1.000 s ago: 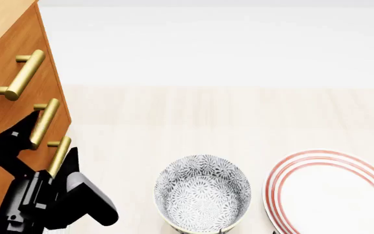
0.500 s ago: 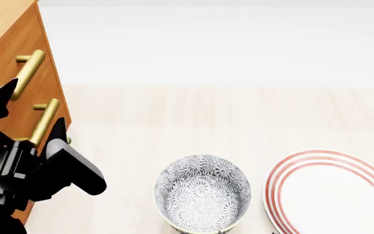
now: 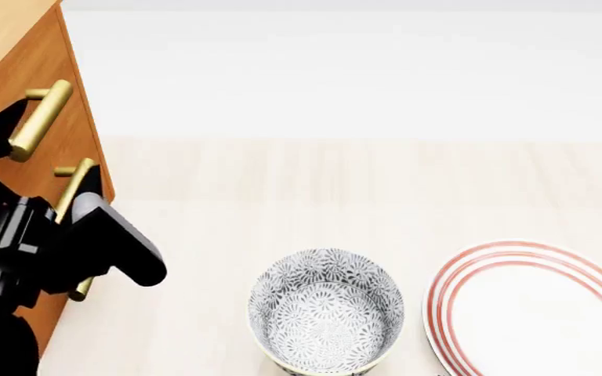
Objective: Open the top drawer of the cabinet.
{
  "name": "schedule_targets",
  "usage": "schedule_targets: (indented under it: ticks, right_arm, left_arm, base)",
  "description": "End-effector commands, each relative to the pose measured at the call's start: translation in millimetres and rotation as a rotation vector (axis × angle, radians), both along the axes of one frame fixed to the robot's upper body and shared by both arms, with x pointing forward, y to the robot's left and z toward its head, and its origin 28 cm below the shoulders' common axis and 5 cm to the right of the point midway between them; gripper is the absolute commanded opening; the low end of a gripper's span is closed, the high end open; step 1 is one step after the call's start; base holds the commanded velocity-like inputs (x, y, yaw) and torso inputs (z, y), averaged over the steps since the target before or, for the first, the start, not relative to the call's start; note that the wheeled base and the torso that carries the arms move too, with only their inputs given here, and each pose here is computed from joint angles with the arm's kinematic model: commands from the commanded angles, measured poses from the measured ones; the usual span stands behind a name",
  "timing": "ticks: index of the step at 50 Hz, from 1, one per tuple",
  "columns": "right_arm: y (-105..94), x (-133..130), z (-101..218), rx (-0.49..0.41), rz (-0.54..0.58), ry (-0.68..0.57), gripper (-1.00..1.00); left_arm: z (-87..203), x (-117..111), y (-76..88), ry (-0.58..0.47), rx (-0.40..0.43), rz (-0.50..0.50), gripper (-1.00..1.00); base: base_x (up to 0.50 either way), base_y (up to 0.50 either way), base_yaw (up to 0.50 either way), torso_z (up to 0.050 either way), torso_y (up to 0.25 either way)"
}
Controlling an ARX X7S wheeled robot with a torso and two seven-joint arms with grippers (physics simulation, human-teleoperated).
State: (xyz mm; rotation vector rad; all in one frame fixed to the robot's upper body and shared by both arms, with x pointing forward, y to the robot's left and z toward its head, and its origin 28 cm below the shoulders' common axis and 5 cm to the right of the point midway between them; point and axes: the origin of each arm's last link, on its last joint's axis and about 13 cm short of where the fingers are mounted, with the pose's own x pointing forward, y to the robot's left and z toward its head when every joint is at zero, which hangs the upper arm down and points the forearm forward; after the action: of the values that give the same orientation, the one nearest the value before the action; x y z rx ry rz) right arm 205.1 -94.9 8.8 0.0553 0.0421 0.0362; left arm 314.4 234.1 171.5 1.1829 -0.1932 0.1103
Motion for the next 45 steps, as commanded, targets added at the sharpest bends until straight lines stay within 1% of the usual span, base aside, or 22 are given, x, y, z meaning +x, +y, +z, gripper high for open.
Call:
schedule_targets:
  ticks: [1, 6, 8, 9, 17, 27, 34, 39, 45]
  right_arm:
    - [-0.2, 2, 0, 0.004, -0.005, -0.006, 1.00]
    - [-0.4, 3, 1, 0.008, -0.008, -0.003, 1.00]
    - [-0.3, 3, 1, 0.009, -0.009, -0.002, 1.00]
    - [-0.4, 3, 1, 0.010, -0.010, -0.002, 1.00]
    - [-0.5, 3, 0, 0.011, -0.010, 0.001, 1.00]
    - [-0.3, 2, 1, 0.012, -0.009, 0.006, 1.00]
    - [-0.1, 2, 0, 0.013, -0.008, 0.010, 1.00]
    - [0.0, 2, -1, 0.013, -0.006, 0.014, 1.00]
    - [0.0, 2, -1, 0.014, -0.007, 0.016, 1.00]
  left_arm:
    - [8, 12, 2.5, -0.001, 0.022, 0.020, 1.00]
    - [11, 17, 6.0, -0.013, 0.046, 0.040, 1.00]
    - [11, 19, 7.0, -0.015, 0.064, 0.045, 1.00]
    - [11, 20, 8.1, -0.017, 0.086, 0.051, 1.00]
    - [12, 24, 12.2, -0.008, 0.138, 0.057, 1.00]
    - [9, 28, 14.3, 0.005, 0.175, 0.062, 1.00]
    - [8, 31, 18.0, 0.018, 0.187, 0.074, 1.00]
    - [2, 32, 21.8, 0.046, 0.206, 0.087, 1.00]
    - [-2, 34, 24.6, 0.056, 0.215, 0.102, 1.00]
  base:
    - [0.00, 0.00, 0.00, 0.000, 0.000]
    - [0.00, 0.00, 0.00, 0.000, 0.000]
    - [0.00, 0.00, 0.00, 0.000, 0.000]
    - [0.00, 0.00, 0.00, 0.000, 0.000]
    - [0.00, 0.00, 0.00, 0.000, 0.000]
    - [0.00, 0.00, 0.00, 0.000, 0.000]
    - [0.00, 0.00, 0.00, 0.000, 0.000]
    - [0.00, 0.00, 0.00, 0.000, 0.000]
    - [0.00, 0.00, 0.00, 0.000, 0.000]
